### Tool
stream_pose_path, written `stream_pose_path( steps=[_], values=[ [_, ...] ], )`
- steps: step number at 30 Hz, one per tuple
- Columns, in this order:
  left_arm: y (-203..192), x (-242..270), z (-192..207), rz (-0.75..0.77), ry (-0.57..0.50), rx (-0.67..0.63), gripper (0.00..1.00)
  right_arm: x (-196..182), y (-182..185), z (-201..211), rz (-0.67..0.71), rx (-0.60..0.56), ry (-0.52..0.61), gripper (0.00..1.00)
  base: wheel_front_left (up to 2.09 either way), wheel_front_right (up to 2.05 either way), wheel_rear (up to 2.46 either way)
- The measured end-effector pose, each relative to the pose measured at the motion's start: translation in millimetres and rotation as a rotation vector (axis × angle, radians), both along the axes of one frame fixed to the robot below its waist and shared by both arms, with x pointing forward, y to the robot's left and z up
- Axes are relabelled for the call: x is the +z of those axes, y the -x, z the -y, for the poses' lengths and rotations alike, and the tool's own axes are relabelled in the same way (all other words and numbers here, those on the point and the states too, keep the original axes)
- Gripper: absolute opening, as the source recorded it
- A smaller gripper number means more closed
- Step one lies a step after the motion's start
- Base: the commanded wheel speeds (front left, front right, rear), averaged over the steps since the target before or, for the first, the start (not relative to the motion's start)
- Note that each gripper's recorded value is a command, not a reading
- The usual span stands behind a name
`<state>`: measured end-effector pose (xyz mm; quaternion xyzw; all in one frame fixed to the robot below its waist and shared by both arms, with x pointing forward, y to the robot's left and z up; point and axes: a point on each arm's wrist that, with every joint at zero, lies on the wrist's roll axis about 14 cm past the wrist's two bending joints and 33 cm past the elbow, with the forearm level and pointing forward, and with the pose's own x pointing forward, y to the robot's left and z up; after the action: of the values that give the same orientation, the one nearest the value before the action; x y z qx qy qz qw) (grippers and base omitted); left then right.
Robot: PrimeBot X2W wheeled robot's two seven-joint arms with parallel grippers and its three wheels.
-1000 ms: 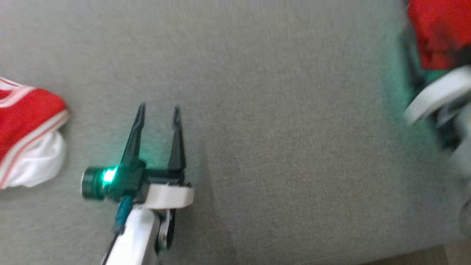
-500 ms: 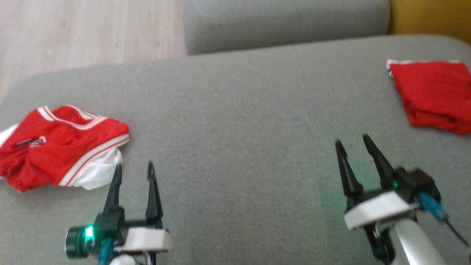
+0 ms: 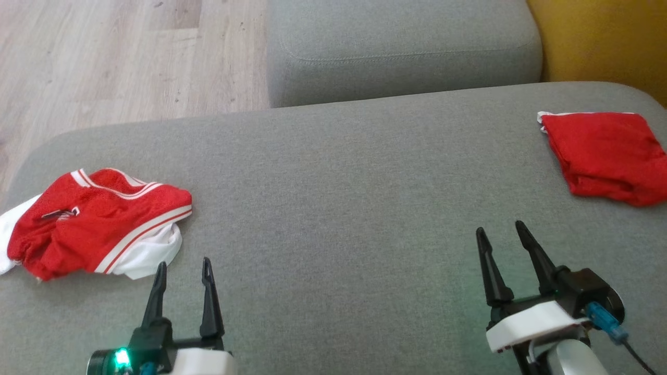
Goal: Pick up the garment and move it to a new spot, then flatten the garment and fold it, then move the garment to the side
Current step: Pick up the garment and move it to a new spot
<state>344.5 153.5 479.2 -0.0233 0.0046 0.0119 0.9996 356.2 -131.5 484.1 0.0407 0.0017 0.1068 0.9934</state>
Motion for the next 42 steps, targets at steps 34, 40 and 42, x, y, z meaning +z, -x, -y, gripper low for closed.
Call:
stream_pose_path(
  steps=[34, 40, 42],
  values=[
    [64.5, -4.8, -100.4, -0.016, 0.033, 0.374, 1.00, -19.1, -23.7, -106.8, -0.056, 0.325, 0.013, 1.00, 0.00, 0.00, 0.00],
    [73.6, -4.8, -125.4, -0.026, 0.041, 0.474, 1.00, -18.8, -42.9, -123.3, -0.037, 0.370, 0.017, 1.00, 0.00, 0.00, 0.00],
    [62.7, 7.0, -134.0, 0.004, 0.016, 0.487, 1.00, -23.1, -52.5, -123.9, -0.036, 0.381, 0.030, 1.00, 0.00, 0.00, 0.00]
  ],
)
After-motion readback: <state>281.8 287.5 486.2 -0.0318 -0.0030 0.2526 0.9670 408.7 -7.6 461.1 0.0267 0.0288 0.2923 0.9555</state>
